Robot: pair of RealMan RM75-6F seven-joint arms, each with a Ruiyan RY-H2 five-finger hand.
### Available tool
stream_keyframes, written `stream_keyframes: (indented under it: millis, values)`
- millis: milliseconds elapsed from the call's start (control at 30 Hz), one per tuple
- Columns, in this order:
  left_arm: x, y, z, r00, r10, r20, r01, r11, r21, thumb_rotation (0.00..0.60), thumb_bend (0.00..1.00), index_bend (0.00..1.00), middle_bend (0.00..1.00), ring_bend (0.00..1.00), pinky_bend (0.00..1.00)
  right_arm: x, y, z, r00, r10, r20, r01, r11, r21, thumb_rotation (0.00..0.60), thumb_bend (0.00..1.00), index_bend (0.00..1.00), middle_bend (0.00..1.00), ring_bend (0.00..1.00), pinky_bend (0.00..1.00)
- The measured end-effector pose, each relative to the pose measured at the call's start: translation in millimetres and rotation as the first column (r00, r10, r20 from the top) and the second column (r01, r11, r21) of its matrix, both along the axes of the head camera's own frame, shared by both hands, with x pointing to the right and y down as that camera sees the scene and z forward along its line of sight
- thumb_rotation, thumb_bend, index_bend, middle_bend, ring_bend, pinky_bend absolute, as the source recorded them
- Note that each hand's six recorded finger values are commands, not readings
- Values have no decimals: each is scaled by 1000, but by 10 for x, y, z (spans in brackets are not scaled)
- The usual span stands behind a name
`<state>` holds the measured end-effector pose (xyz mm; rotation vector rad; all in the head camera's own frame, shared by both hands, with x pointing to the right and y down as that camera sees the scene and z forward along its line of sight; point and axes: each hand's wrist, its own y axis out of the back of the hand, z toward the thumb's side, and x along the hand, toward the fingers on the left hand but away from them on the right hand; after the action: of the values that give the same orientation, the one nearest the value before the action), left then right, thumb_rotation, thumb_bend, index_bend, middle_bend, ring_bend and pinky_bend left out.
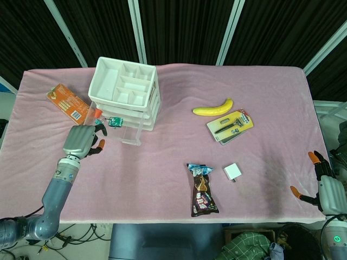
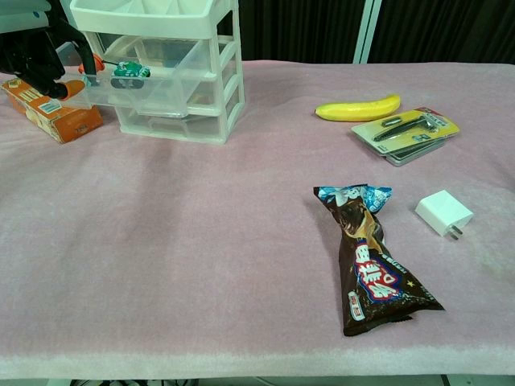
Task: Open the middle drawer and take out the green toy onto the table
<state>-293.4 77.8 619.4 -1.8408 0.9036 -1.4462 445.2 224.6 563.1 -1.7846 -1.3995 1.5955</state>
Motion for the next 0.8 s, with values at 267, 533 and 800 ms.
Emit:
stream_keyframes:
  millis: [267, 533, 800]
  values:
    - [0, -62, -50, 1000, -2, -4, 2, 1000, 19, 600, 363, 350, 1000, 985, 951, -7, 3, -1, 1000, -2, 1, 2, 1000, 0, 600, 118, 32, 0, 0, 136]
    - [24, -143, -179, 1000, 11, -4, -11, 999, 49, 600, 237, 301, 1000, 985, 951, -8, 4, -3, 1000, -1, 4, 1, 1000, 1, 600, 118, 32, 0, 0, 137]
    - [98, -374, -513, 997, 66, 48, -71, 991, 112, 600, 188, 291, 1000, 1000, 998, -11, 6, 4, 1000, 1, 9, -1, 1000, -3, 600, 118, 32, 0, 0, 136]
